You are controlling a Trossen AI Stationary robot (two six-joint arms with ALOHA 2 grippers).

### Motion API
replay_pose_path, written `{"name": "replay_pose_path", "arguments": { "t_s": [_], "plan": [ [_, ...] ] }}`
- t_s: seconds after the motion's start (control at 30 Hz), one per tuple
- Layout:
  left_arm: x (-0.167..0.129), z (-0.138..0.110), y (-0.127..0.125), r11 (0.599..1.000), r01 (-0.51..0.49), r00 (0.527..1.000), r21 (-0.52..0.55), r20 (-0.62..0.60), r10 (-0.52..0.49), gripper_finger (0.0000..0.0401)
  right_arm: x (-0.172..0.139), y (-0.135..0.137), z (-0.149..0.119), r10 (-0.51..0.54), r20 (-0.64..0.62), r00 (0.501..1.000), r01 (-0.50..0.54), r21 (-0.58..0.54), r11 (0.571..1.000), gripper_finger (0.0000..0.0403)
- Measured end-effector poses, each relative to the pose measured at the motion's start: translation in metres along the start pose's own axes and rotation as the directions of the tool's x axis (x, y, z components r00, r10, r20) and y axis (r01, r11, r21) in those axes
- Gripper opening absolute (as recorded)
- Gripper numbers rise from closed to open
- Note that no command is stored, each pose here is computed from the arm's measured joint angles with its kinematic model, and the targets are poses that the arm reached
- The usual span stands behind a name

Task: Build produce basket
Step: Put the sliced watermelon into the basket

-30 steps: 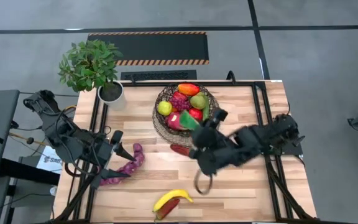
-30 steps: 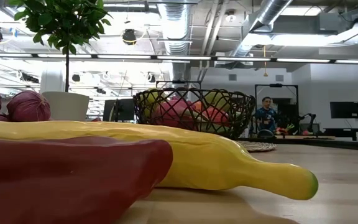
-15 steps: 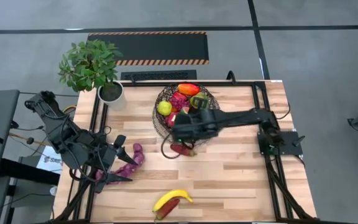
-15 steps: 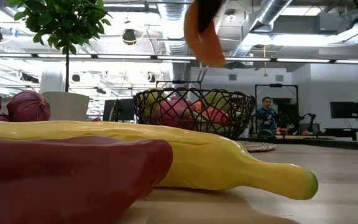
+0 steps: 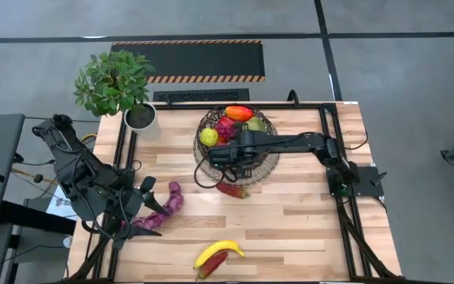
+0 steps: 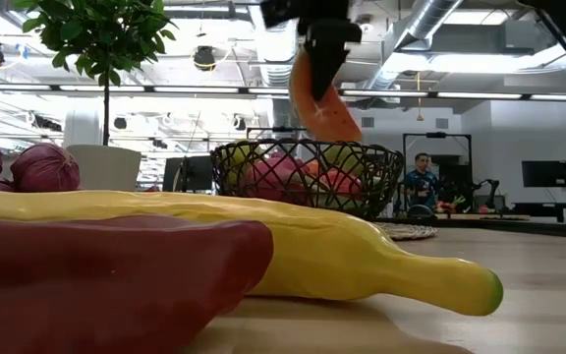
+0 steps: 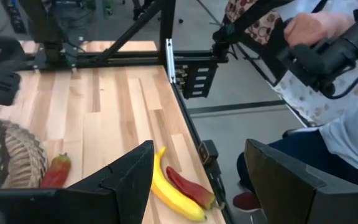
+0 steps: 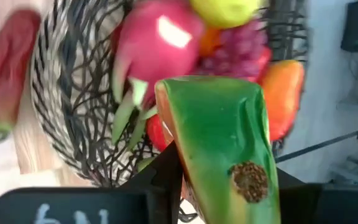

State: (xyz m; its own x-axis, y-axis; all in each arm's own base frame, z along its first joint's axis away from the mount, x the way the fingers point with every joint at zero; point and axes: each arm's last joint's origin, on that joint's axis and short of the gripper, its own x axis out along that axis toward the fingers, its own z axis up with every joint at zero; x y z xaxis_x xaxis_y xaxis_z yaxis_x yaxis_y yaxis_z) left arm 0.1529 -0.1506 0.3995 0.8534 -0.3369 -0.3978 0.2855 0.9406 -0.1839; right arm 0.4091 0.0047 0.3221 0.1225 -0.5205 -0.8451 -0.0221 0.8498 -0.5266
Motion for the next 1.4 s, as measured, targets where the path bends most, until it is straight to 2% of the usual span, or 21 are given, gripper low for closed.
{"name": "replay_pose_path", "arguments": {
  "t_s": [0.3, 0.57, 0.83, 1.0, 1.2, 1.33, 1.4],
  "plan": [
    [-0.005, -0.004, 0.005, 0.998, -0.055, 0.998, 0.007, -0.028, 0.055, 0.0237, 0.035, 0.01, 0.012, 0.064, -0.082, 0.995, -0.079, -0.187, 0.979, 0.0113],
    [-0.024, -0.005, 0.019, 0.988, -0.153, 0.988, -0.027, -0.015, 0.153, 0.0237, 0.039, 0.014, 0.014, 0.091, -0.092, 0.992, -0.116, -0.317, 0.941, 0.0113],
    [-0.04, -0.003, 0.028, 0.98, -0.192, 0.98, -0.048, 0.035, 0.194, 0.0237, 0.036, 0.016, 0.014, 0.095, -0.085, 0.992, -0.116, -0.292, 0.949, 0.0113],
    [-0.045, -0.002, 0.03, 0.98, -0.193, 0.98, -0.054, 0.045, 0.196, 0.0237, 0.035, 0.019, 0.014, 0.179, -0.084, 0.98, -0.194, -0.223, 0.955, 0.0113],
    [-0.046, -0.004, 0.031, 0.978, -0.201, 0.979, -0.059, 0.031, 0.203, 0.0237, 0.038, 0.015, 0.014, 0.197, -0.086, 0.977, -0.21, -0.183, 0.96, 0.0113],
    [-0.046, -0.004, 0.031, 0.978, -0.201, 0.979, -0.061, 0.032, 0.203, 0.0237, 0.046, 0.01, 0.014, 0.325, -0.095, 0.941, -0.334, -0.114, 0.935, 0.0113],
    [-0.046, -0.004, 0.031, 0.978, -0.201, 0.979, -0.064, 0.033, 0.203, 0.0237, 0.051, 0.006, 0.014, 0.338, -0.101, 0.936, -0.347, -0.097, 0.933, 0.0117]
  ]
}}
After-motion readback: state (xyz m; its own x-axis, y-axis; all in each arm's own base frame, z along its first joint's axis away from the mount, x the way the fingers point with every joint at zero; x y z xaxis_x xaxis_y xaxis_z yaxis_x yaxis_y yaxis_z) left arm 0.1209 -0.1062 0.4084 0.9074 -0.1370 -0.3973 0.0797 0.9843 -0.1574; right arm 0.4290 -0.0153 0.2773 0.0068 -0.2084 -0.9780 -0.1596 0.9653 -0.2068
